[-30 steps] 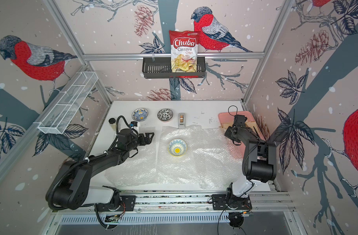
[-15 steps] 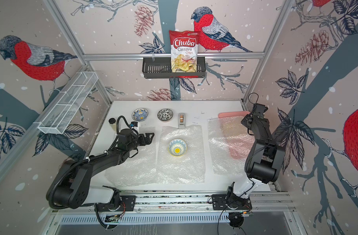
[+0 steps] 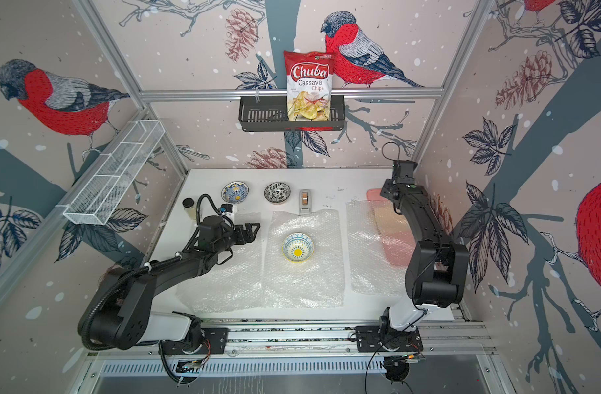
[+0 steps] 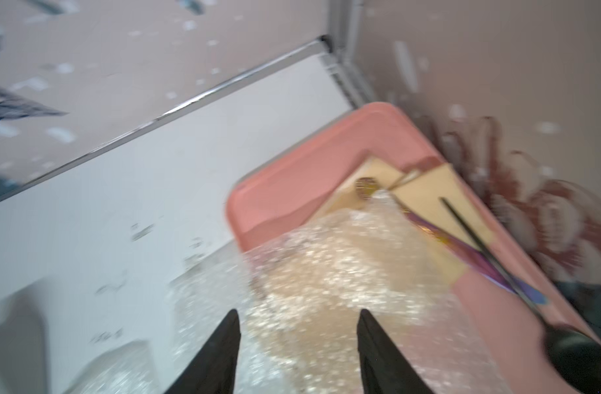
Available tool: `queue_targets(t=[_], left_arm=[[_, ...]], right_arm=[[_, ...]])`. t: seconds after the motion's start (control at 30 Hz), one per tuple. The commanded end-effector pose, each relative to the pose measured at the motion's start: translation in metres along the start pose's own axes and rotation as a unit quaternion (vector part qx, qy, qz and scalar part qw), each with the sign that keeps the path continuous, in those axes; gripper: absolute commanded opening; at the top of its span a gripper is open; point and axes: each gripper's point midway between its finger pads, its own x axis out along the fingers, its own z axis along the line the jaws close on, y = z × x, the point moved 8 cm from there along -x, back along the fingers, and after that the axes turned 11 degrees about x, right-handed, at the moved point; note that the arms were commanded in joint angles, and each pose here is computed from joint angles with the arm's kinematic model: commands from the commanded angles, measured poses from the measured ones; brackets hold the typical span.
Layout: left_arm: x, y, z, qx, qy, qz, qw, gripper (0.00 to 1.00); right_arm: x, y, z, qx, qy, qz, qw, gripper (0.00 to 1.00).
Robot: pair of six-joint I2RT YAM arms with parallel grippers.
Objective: Wrap bowls in bubble wrap
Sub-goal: Move the bubble wrap to the center of the board, then wrap the bowl in bubble wrap.
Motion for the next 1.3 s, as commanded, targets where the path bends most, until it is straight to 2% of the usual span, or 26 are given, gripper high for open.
queue_targets(t=[0.0, 0.07, 0.23, 0.47, 0.63, 0.77, 0.93, 1.03, 1.27], left_arm=[[0.001, -0.009, -0.009, 0.015, 0.017, -0.015, 1.000, 0.92], [0.002, -0.009, -0.013, 0.025, 0.015, -0.013, 0.999, 0.91], [0.004, -0.007, -0.018, 0.039, 0.007, -0.010, 0.999, 0.91], [0.008, -0.004, -0.028, 0.055, 0.014, -0.003, 0.998, 0.91], [0.012, -0.005, -0.037, 0.076, 0.014, 0.006, 0.997, 0.91], [0.011, -0.004, -0.043, 0.079, 0.022, 0.008, 0.997, 0.91], [0.009, 0.011, -0.054, 0.082, 0.030, 0.037, 0.995, 0.88], [0.005, 0.024, -0.061, 0.084, 0.029, 0.055, 0.994, 0.88], [-0.007, 0.053, -0.071, 0.065, 0.024, 0.072, 0.995, 0.88]], right_arm=[[0.016, 0.040, 0.046, -0.038, -0.147, 0.091, 0.984, 0.56], [0.036, 0.070, 0.068, -0.056, -0.178, 0.144, 0.972, 0.57], [0.079, 0.113, 0.086, -0.093, -0.166, 0.210, 0.959, 0.58], [0.112, 0.125, 0.089, -0.106, -0.149, 0.229, 0.956, 0.58], [0.119, 0.138, 0.094, -0.109, -0.160, 0.248, 0.949, 0.55], [0.117, 0.142, 0.089, -0.109, -0.155, 0.250, 0.949, 0.42], [0.105, 0.150, 0.087, -0.101, -0.180, 0.259, 0.944, 0.16], [0.096, 0.149, 0.086, -0.096, -0.191, 0.252, 0.944, 0.08], [0.062, 0.130, 0.103, -0.097, -0.239, 0.229, 0.939, 0.06]])
